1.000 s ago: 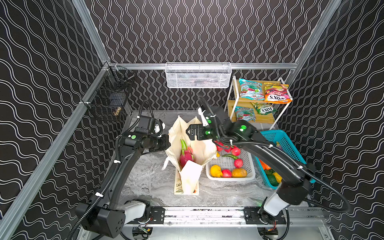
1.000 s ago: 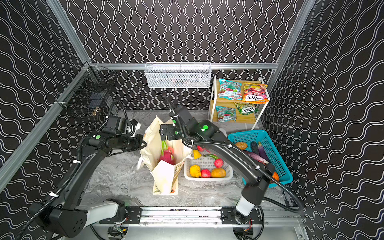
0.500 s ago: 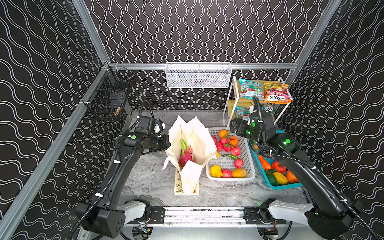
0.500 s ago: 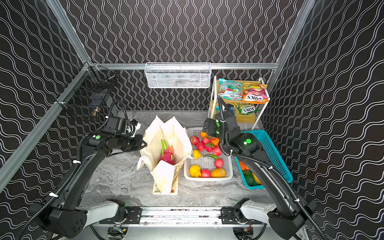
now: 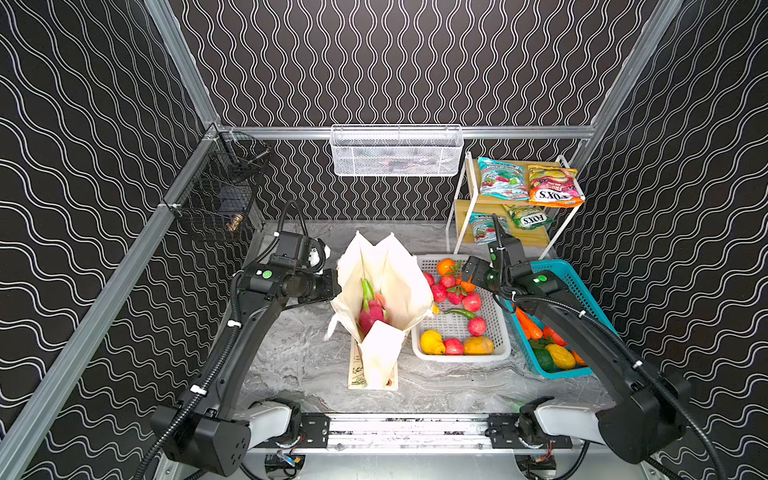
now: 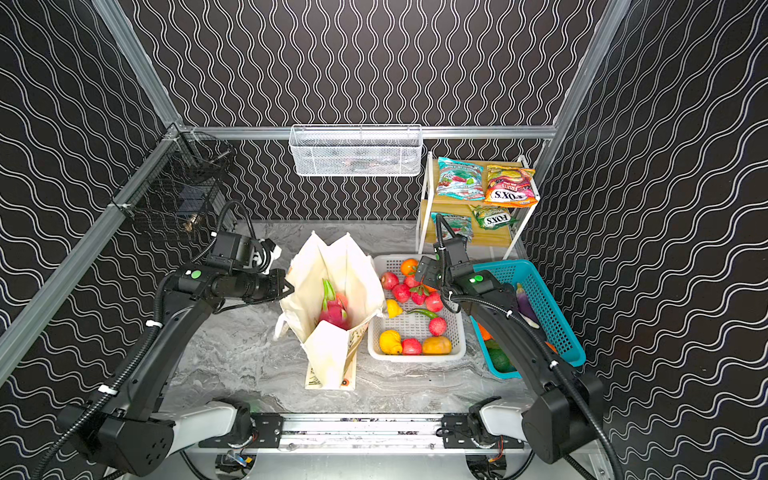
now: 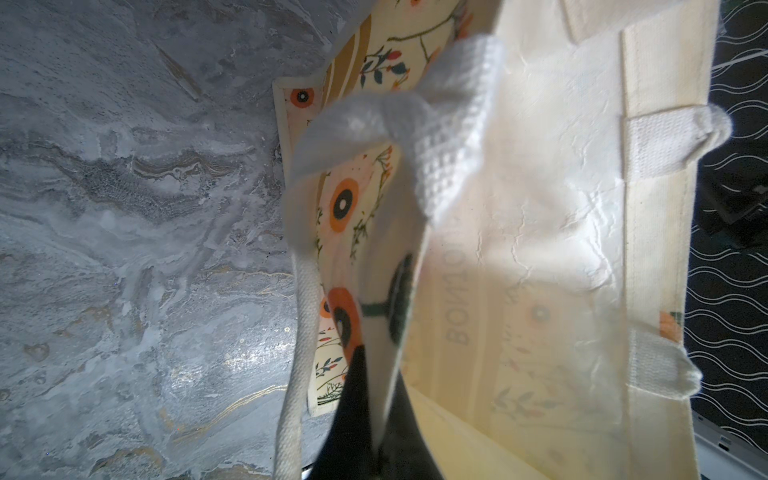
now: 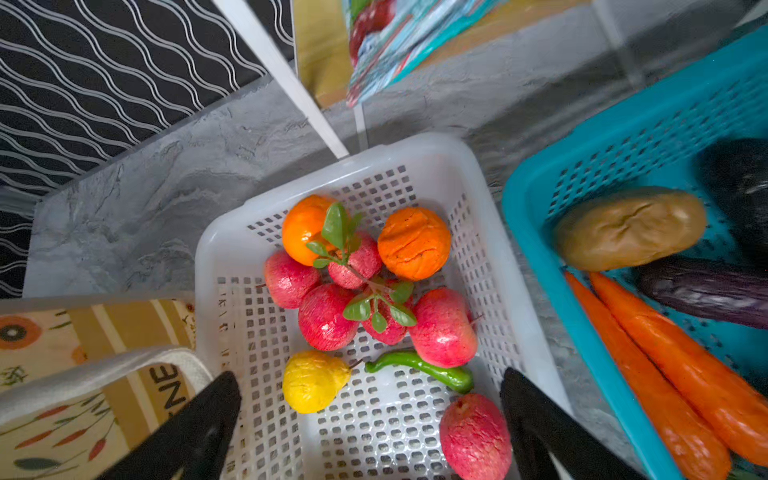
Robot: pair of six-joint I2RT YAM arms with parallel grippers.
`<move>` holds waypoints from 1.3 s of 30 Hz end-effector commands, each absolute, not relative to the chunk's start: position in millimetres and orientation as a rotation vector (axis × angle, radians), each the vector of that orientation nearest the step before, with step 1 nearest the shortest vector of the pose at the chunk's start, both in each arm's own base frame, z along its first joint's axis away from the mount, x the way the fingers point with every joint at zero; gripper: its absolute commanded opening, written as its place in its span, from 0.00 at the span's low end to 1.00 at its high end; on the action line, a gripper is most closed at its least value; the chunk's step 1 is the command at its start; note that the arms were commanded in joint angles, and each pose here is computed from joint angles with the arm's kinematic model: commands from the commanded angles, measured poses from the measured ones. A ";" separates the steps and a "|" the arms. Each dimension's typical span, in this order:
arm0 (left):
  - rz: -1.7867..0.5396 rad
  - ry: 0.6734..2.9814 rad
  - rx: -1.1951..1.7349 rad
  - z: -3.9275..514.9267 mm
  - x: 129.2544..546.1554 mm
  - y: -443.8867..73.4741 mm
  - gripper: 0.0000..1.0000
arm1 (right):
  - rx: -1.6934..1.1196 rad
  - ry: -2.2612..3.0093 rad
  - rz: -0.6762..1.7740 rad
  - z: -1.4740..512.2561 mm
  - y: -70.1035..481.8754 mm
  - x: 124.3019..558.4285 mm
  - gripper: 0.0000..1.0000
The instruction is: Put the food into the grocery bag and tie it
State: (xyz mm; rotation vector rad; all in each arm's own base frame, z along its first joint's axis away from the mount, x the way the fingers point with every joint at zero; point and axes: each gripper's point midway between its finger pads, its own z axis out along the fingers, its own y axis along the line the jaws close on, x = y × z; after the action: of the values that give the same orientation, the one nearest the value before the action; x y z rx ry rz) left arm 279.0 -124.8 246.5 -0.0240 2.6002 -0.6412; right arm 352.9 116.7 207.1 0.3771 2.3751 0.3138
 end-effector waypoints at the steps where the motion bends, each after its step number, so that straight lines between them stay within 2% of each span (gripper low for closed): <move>1: -0.668 2.595 -0.022 247.2 277.4 -127.7 0.00 | 0.339 2.344 0.375 206.8 126.9 367.5 0.99; 19: -0.678 2.586 -0.016 248.2 278.9 -129.1 0.00 | 0.236 2.427 0.401 164.4 160.8 420.4 0.98; 32: -0.690 2.592 -0.011 244.0 281.6 -131.7 0.00 | 0.299 2.406 0.384 135.6 163.3 442.7 0.94; 39: -0.683 2.596 -0.008 242.0 280.4 -130.7 0.00 | 0.322 2.413 0.357 130.7 162.1 448.4 0.97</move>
State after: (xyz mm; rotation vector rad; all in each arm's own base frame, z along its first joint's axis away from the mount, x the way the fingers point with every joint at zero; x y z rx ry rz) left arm 281.0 -129.1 241.6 -0.0180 2.5977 -0.6716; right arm 442.3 164.4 124.4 0.2929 2.4445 0.3695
